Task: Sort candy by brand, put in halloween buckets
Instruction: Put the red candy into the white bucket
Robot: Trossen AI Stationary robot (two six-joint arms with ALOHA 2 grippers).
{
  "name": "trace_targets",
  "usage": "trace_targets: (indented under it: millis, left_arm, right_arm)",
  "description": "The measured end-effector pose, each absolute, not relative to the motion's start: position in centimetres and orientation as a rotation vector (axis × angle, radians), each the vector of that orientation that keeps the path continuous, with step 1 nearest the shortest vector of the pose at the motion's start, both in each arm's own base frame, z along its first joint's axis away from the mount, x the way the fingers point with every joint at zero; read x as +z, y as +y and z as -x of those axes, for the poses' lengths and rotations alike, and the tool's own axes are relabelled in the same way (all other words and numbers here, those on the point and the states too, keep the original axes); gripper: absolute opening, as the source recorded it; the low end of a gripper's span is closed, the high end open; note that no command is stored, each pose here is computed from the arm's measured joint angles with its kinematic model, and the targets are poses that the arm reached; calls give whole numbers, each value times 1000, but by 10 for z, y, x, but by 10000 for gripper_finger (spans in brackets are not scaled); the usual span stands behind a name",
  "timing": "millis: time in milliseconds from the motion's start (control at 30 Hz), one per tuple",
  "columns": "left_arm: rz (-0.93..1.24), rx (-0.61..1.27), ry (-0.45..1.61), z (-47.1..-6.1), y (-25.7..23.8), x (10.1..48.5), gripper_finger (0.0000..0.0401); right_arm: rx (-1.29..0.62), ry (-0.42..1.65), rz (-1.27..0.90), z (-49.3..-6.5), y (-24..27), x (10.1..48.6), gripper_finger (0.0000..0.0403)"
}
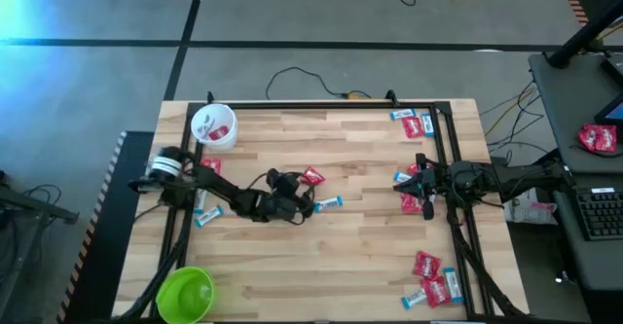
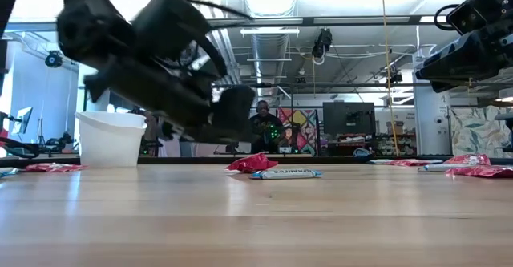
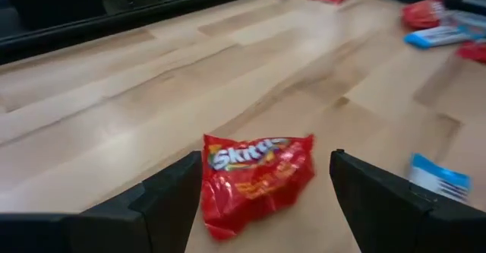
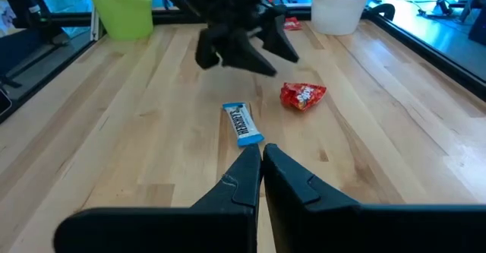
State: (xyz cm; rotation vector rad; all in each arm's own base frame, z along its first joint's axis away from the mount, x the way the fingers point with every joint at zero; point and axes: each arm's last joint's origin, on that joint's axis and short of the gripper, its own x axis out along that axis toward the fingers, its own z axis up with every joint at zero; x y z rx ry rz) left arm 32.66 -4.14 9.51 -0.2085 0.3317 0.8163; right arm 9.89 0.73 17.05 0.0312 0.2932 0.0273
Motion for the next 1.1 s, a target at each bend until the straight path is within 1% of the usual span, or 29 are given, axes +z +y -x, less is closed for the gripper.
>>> trace_targets:
  millis: [133, 333, 433, 500, 567, 667, 833, 967, 1033, 1100]
  left_arm:
    - [201, 839, 352, -337, -29, 89, 272]
    - [266, 787, 430, -346, -10, 71, 271]
    - [301, 809, 430, -347, -6, 62, 262]
    - [301, 831, 428, -346, -6, 56, 249]
    - [302, 844, 442, -344, -5, 49, 230]
    - [314, 867, 440, -340, -6, 41, 188]
    - [314, 878, 437, -336, -10, 40, 94]
    - [268, 830, 455, -335, -16, 53, 26]
    - [268, 774, 475, -334, -20, 65, 10]
    - [253, 746, 496, -332, -21, 78, 10]
  right_arm:
    - [27, 293, -31, -99, 7, 171, 9]
    - [27, 293, -31, -99, 7, 171, 9]
    - [27, 293, -31, -99, 7, 171, 9]
    - [27, 294, -31, -99, 7, 170, 9]
    - [28, 294, -31, -99, 7, 170, 9]
    - [27, 293, -31, -99, 7, 171, 9]
    - [27, 293, -31, -99, 7, 171, 9]
    - [27, 293, -31, -99, 7, 171, 9]
    - [28, 293, -31, -99, 7, 171, 9]
    - [27, 293, -31, -99, 7, 170, 9]
